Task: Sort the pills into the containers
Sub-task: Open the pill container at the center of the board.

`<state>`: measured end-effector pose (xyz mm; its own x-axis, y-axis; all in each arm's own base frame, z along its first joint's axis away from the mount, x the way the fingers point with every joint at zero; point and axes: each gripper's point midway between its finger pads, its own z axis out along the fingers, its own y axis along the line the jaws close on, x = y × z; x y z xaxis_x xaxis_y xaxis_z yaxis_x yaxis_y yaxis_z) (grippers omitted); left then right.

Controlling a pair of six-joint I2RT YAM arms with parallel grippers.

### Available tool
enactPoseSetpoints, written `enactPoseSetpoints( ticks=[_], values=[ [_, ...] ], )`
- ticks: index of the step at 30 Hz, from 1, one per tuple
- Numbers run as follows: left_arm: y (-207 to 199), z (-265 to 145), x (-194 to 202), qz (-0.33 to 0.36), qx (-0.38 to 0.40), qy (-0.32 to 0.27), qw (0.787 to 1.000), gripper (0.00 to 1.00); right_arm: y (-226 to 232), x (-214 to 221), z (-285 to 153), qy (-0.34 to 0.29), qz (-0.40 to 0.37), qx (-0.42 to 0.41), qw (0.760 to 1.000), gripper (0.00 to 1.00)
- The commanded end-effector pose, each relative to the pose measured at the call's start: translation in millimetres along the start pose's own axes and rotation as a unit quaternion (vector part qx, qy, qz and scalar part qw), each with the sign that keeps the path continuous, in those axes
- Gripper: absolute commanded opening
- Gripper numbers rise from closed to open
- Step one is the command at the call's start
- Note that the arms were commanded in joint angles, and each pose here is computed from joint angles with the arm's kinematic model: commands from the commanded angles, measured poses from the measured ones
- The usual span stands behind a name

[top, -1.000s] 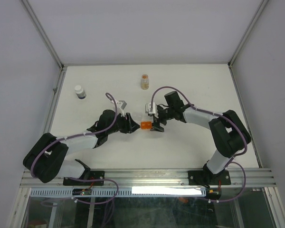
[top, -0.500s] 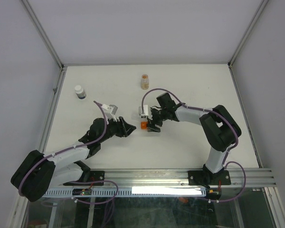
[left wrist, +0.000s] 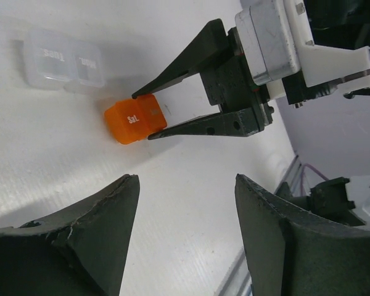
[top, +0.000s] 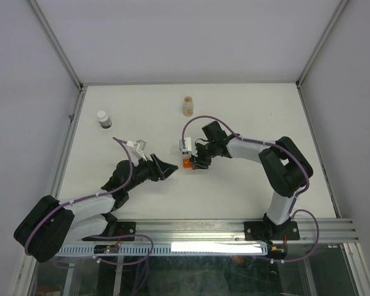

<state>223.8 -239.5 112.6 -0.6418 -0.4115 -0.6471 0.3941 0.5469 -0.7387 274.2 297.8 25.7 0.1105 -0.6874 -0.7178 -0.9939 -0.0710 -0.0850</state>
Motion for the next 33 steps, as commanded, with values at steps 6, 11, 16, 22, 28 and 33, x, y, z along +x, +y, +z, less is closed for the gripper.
enactPoseSetpoints(
  ticks=[6,11,16,22,28,33],
  values=[
    [-68.1,-11.6,-20.7,-0.098,0.15,-0.026,0.983,0.67,34.1,-65.6,-70.0,-0.085,-0.045,0.006,0.995,0.27],
    [-102.7,-12.8,-27.1,-0.102,0.224,-0.01,0.969,0.73,62.4,-82.6,-102.3,-0.118,-0.061,-0.002,0.991,0.26],
    [-121.8,-0.8,-30.3,-0.097,0.24,-0.005,0.966,0.73,61.7,-88.5,-119.4,-0.136,-0.062,0.015,0.989,0.24],
    [-129.0,16.2,-23.7,-0.095,0.221,0.002,0.971,0.73,60.4,-89.3,-121.0,-0.133,-0.055,0.018,0.989,0.23],
    [-112.3,31.8,-14.0,-0.095,0.161,0.012,0.982,0.68,61.4,-92.1,-122.4,-0.137,-0.054,0.017,0.989,0.23],
    [-108.6,35.6,-14.8,-0.086,0.144,0.011,0.986,0.67,61.6,-92.6,-121.4,-0.137,-0.055,0.017,0.989,0.22]
  ],
)
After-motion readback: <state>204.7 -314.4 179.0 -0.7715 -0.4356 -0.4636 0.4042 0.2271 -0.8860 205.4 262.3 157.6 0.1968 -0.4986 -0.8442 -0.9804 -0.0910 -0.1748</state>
